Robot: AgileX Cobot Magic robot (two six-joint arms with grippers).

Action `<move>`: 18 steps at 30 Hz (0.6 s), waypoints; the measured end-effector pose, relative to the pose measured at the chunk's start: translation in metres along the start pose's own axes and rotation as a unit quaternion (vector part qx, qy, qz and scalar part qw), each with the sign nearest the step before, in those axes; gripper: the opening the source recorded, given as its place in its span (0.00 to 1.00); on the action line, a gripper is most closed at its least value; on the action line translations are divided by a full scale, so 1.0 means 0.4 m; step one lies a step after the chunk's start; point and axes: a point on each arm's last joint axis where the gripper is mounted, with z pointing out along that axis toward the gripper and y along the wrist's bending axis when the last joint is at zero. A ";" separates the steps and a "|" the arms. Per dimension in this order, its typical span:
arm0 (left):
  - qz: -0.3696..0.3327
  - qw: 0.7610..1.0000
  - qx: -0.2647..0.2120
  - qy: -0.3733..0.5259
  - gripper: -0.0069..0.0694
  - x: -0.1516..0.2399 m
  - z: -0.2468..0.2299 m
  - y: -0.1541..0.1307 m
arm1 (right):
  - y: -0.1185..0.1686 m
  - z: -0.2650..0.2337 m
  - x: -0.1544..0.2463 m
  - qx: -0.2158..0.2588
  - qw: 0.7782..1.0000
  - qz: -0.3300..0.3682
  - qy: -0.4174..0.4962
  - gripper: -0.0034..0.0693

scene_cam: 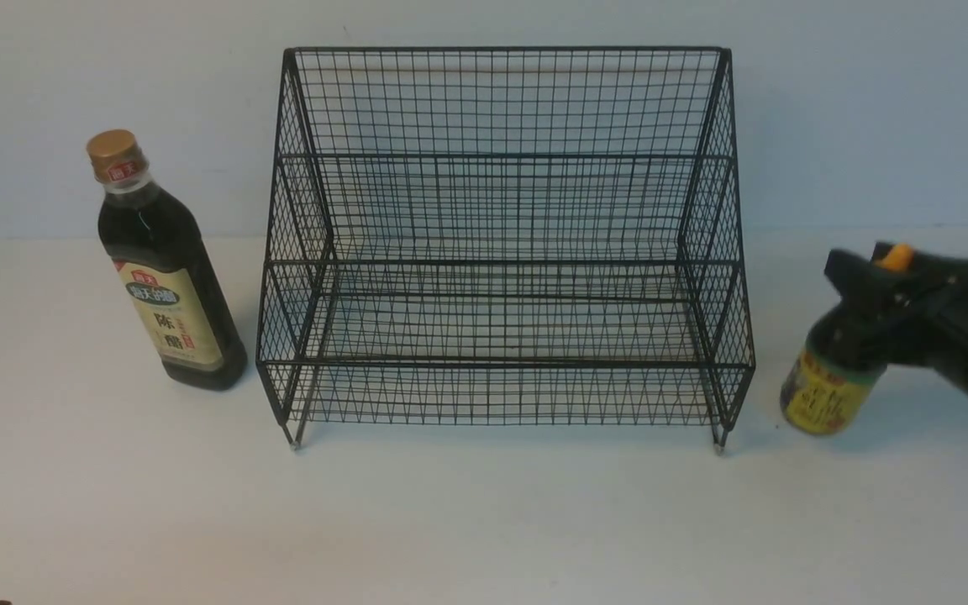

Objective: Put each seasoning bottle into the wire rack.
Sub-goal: Use the right arm to put the condiment bottle back on the shelf

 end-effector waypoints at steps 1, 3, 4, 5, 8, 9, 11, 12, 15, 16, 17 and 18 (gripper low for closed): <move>0.000 1.000 0.000 0.000 0.08 0.000 0.000 0.000 | 0.003 -0.007 -0.040 -0.001 1.000 -0.005 -0.020 0.43; 0.000 1.000 0.000 0.000 0.08 0.000 0.000 0.000 | 0.006 -0.015 -0.094 -0.001 0.999 -0.011 -0.040 0.43; 0.000 1.000 0.000 0.000 0.08 0.000 0.000 0.000 | 0.011 -0.023 -0.144 -0.006 0.998 -0.014 -0.058 0.43; 0.000 1.000 0.000 0.000 0.08 0.000 0.000 0.000 | 0.014 -0.027 -0.162 -0.010 0.998 -0.020 -0.061 0.43; 0.000 1.000 0.000 0.000 0.08 0.000 0.000 0.000 | 0.030 -0.041 -0.257 -0.035 0.995 -0.030 -0.086 0.43; 0.000 1.000 0.000 0.000 0.08 0.000 0.000 0.000 | 0.037 -0.043 -0.290 -0.048 0.994 -0.025 -0.098 0.43; 0.000 1.000 0.000 0.000 0.08 0.000 0.000 0.000 | 0.048 -0.045 -0.324 -0.072 0.992 -0.020 -0.102 0.43; 0.000 1.000 0.000 0.000 0.08 0.000 0.000 0.000 | 0.058 -0.044 -0.338 -0.091 0.991 -0.018 -0.098 0.43; 0.000 1.000 0.000 0.000 0.08 0.000 0.000 0.000 | 0.095 -0.043 -0.357 -0.148 0.986 -0.025 -0.074 0.43; 0.000 1.000 0.000 0.000 0.08 0.000 0.000 0.000 | 0.108 -0.040 -0.355 -0.166 0.984 -0.035 -0.061 0.43; 0.000 1.000 0.000 0.000 0.08 0.000 0.000 0.000 | 0.128 -0.032 -0.353 -0.192 0.979 -0.042 -0.046 0.43; 0.000 1.000 0.000 0.000 0.08 0.000 0.000 0.000 | 0.140 -0.027 -0.350 -0.207 0.976 -0.049 -0.037 0.43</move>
